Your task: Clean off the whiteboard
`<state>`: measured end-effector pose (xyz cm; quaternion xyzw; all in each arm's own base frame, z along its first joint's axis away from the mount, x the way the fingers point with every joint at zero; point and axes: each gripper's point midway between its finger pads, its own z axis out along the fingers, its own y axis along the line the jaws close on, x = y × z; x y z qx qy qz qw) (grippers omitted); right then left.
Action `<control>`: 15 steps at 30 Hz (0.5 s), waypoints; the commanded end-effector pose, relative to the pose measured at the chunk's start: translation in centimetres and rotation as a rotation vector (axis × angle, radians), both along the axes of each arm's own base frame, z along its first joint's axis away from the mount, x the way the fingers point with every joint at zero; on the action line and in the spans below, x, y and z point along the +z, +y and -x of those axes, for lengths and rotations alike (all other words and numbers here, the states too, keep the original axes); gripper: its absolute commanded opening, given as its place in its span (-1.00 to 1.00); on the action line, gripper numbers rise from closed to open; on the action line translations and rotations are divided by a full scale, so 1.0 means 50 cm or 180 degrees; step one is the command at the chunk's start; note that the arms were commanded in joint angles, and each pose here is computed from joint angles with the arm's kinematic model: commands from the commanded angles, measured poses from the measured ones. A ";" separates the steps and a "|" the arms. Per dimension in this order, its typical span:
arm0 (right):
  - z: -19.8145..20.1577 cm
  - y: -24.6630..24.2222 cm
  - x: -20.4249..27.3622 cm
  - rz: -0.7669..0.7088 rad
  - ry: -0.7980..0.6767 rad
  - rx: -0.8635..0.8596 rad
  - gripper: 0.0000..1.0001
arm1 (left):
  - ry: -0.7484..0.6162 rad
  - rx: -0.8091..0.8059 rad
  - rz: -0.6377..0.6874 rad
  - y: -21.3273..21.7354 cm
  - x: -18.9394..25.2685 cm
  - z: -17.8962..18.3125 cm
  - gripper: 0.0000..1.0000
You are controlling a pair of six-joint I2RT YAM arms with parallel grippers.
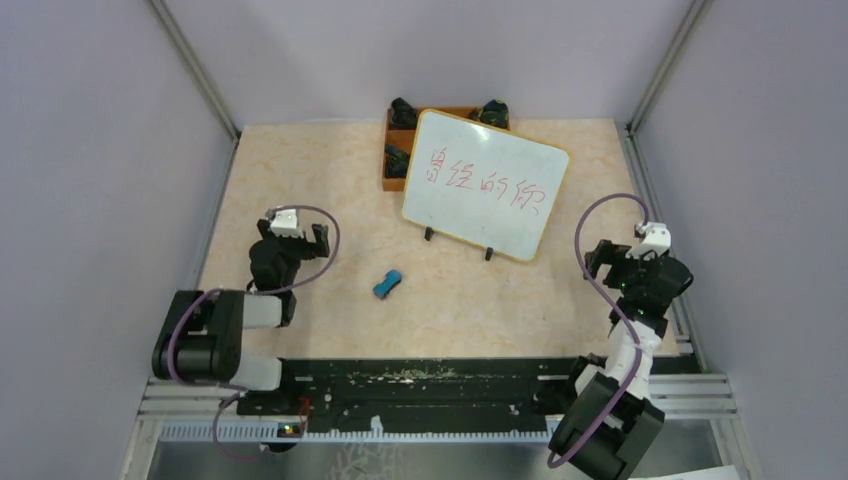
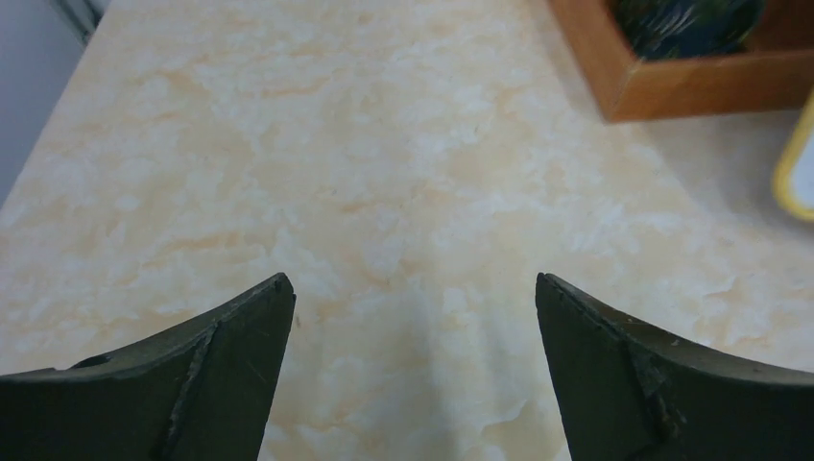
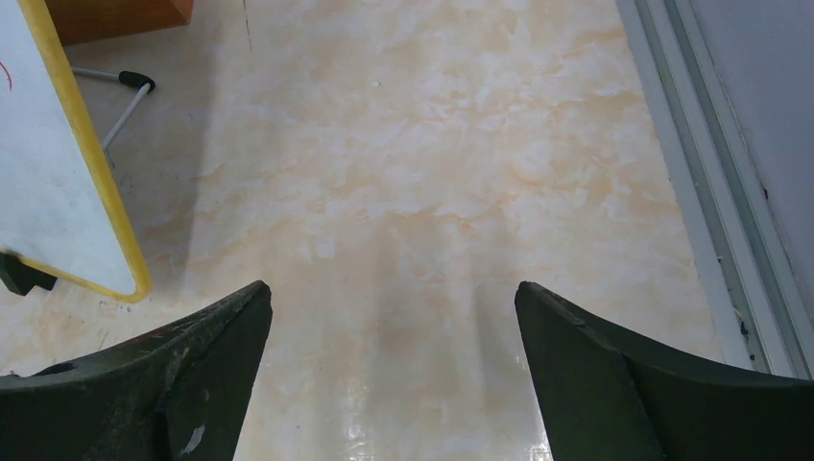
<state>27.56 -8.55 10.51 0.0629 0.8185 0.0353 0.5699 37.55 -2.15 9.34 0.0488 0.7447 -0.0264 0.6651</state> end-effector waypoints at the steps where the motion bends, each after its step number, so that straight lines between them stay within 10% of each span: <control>1: -0.018 -0.011 0.052 0.0185 -0.0228 0.0035 0.96 | -0.0188 -0.0007 0.0190 -0.032 0.095 0.009 1.00; 11: -0.030 -0.027 0.040 0.0083 -0.0085 -0.0050 0.96 | -0.0480 -0.0766 0.1040 -0.225 0.359 0.118 1.00; 15: -0.031 -0.027 0.036 0.0066 -0.0050 -0.0037 0.96 | -0.0167 -0.0365 0.2863 -0.217 0.361 0.141 1.00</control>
